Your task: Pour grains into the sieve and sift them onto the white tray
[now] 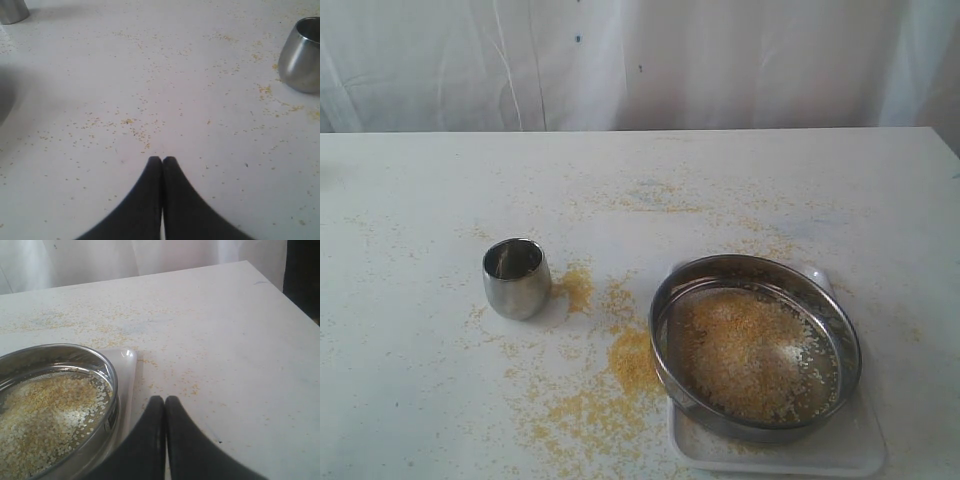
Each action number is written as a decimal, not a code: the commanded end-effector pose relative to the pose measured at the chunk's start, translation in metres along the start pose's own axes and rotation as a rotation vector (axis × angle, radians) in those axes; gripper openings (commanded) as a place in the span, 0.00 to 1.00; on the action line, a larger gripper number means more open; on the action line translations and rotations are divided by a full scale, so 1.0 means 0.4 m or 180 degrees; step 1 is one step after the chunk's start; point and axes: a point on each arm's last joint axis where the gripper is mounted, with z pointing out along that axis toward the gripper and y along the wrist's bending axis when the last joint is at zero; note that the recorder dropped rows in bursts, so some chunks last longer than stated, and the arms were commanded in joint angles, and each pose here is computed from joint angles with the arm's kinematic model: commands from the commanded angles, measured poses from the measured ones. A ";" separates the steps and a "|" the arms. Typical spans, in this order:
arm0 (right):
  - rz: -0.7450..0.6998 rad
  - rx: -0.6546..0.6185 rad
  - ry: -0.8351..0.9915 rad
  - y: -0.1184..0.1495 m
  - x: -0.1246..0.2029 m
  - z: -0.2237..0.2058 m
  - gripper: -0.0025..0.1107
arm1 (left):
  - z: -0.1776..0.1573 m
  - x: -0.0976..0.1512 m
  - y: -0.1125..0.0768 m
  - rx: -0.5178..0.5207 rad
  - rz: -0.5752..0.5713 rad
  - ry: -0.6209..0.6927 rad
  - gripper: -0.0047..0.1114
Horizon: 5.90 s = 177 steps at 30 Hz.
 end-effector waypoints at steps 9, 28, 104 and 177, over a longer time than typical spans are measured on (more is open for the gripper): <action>-0.0036 0.0002 -0.0024 0.000 0.000 0.000 0.02 | 0.001 0.001 -0.001 0.0015 -0.0001 -0.0029 0.04; 0.0791 -0.0872 -0.3613 0.030 -0.309 -0.181 0.02 | -0.001 -0.011 -0.018 0.0415 0.0156 -0.0211 0.04; -0.0138 -0.0560 0.3956 0.094 -0.105 0.666 0.38 | 0.000 -0.006 -0.011 0.0238 0.0090 -0.0132 0.04; -0.0129 -0.0517 0.3902 0.102 -0.201 0.637 0.02 | 0.000 -0.006 -0.011 0.0243 0.0092 -0.0131 0.04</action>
